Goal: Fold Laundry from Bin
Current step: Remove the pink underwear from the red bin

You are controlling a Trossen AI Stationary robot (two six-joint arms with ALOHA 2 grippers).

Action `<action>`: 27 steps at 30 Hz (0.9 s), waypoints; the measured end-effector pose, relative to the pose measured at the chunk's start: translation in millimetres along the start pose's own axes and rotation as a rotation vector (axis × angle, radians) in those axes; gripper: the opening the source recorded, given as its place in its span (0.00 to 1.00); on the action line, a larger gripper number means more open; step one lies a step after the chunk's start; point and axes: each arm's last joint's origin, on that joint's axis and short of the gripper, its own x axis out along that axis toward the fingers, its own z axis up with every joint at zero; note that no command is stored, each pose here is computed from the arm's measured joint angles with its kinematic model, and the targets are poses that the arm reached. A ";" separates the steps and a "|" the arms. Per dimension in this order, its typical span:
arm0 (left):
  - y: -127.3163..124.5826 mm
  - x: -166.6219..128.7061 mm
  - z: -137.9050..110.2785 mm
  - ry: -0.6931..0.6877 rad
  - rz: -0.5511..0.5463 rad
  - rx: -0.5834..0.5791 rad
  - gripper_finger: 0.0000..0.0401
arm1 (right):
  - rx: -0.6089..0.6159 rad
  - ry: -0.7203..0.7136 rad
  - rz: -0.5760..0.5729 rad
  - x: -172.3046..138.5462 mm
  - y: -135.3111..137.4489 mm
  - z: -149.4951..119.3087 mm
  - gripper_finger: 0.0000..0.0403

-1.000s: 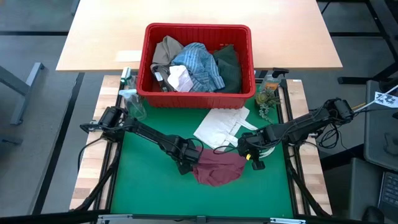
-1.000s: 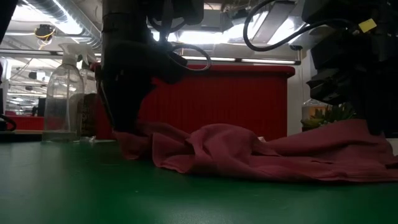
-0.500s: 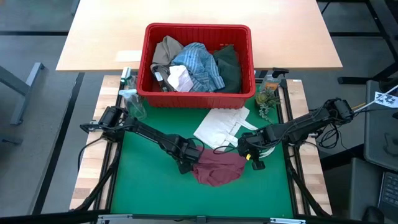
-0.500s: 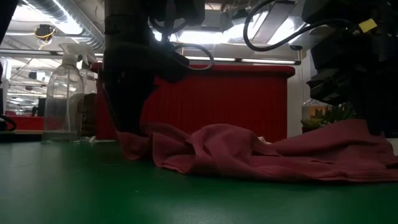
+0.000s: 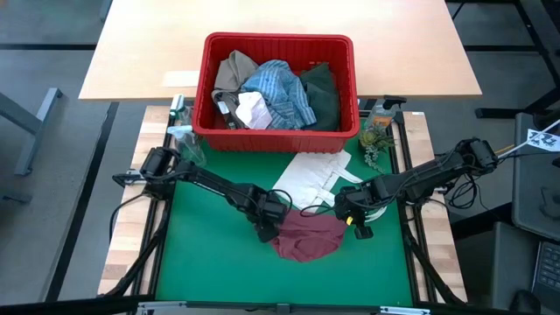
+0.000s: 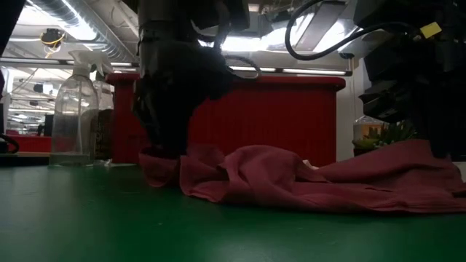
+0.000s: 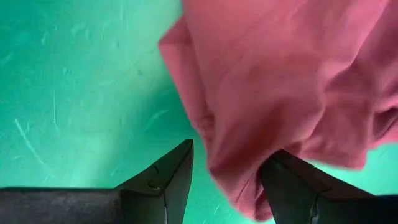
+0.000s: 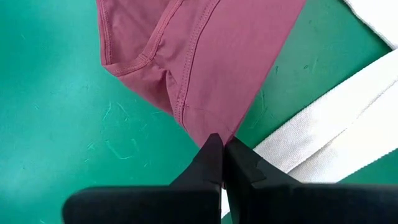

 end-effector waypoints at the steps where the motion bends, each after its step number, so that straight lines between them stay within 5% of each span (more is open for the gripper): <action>1: 1.1 -1.3 -0.5 0.014 -0.005 0.013 0.43 | 0.000 0.000 0.000 0.0 0.1 0.0 0.00; 9: 7.3 -32.8 -3.5 -0.013 -0.047 0.086 0.43 | 0.001 0.007 0.000 0.2 0.0 -0.8 0.00; 14: 10.4 -40.2 5.3 -0.143 -0.011 0.057 0.43 | 0.000 0.003 0.000 0.2 0.0 -0.4 0.00; 19: 11.4 -29.5 20.5 -0.273 0.050 0.024 0.43 | 0.002 0.012 0.006 0.1 0.1 -1.2 0.00; 27: 9.1 5.9 28.6 -0.229 0.066 0.019 0.43 | 0.009 0.051 0.030 0.0 0.8 -4.9 0.00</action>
